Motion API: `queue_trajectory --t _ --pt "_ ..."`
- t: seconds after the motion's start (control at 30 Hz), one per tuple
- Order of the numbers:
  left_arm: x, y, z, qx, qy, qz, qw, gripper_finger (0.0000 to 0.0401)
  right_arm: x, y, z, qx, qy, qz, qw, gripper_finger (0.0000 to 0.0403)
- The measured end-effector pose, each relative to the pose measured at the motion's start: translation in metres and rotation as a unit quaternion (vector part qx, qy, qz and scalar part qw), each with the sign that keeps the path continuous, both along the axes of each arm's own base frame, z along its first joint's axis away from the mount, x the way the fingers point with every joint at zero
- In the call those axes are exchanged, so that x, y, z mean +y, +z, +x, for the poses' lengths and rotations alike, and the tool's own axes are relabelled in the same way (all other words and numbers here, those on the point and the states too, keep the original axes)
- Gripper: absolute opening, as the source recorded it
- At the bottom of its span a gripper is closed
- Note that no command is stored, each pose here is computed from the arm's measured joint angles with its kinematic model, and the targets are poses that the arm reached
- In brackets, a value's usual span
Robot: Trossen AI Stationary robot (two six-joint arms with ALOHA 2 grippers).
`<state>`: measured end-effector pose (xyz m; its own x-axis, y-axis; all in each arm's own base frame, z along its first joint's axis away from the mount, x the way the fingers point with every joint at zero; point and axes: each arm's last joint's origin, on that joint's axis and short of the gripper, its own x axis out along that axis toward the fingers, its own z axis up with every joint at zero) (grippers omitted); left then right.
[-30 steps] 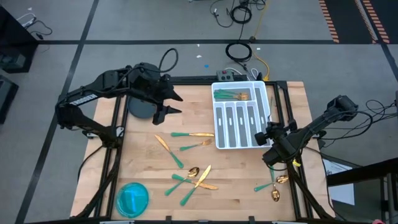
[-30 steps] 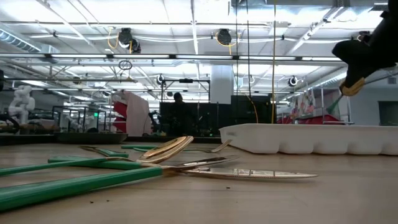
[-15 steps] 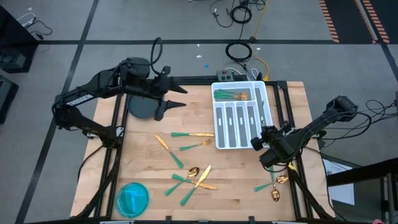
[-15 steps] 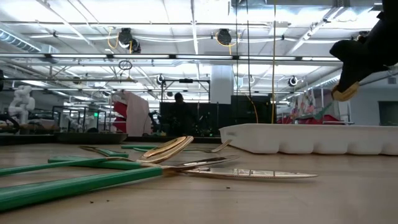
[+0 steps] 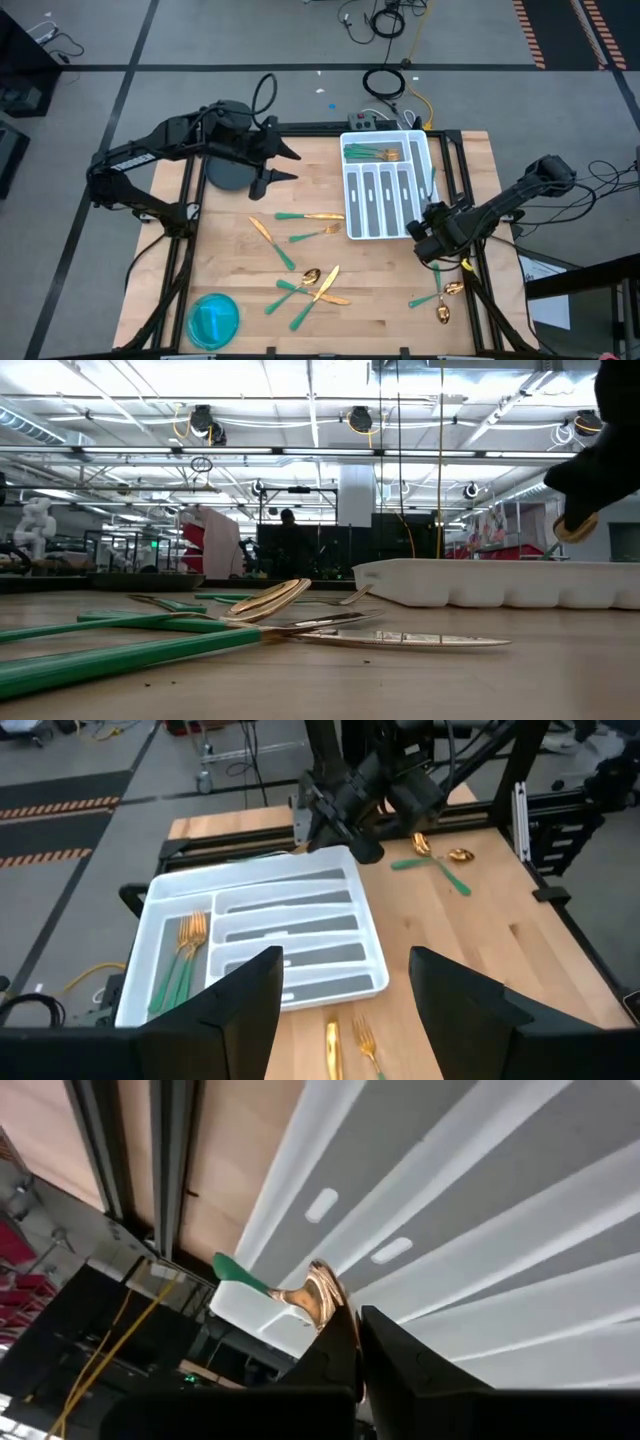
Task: Sort silverware
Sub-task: Put the green spoon into the silverware tray
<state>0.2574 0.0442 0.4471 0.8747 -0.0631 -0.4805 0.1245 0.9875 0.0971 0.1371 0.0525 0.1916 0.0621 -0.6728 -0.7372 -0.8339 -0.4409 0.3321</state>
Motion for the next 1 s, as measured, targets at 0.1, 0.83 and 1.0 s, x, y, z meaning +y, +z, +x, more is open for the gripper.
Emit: queue_trajectory --t 0.1,0.83,1.0 --pt "0.0 -0.005 0.002 0.004 -0.001 0.001 1.0 0.0225 -0.002 -0.003 0.003 0.003 0.009 0.004 1.0 0.0" --pt "0.002 -0.041 0.012 0.051 -0.001 -0.01 0.999 0.0225 -0.005 -0.039 0.001 0.074 0.025 0.035 0.996 0.0" --pt "0.003 -0.048 0.015 0.046 0.001 -0.011 0.999 0.0225 -0.005 -0.04 0.001 0.072 0.026 0.036 0.996 0.0"
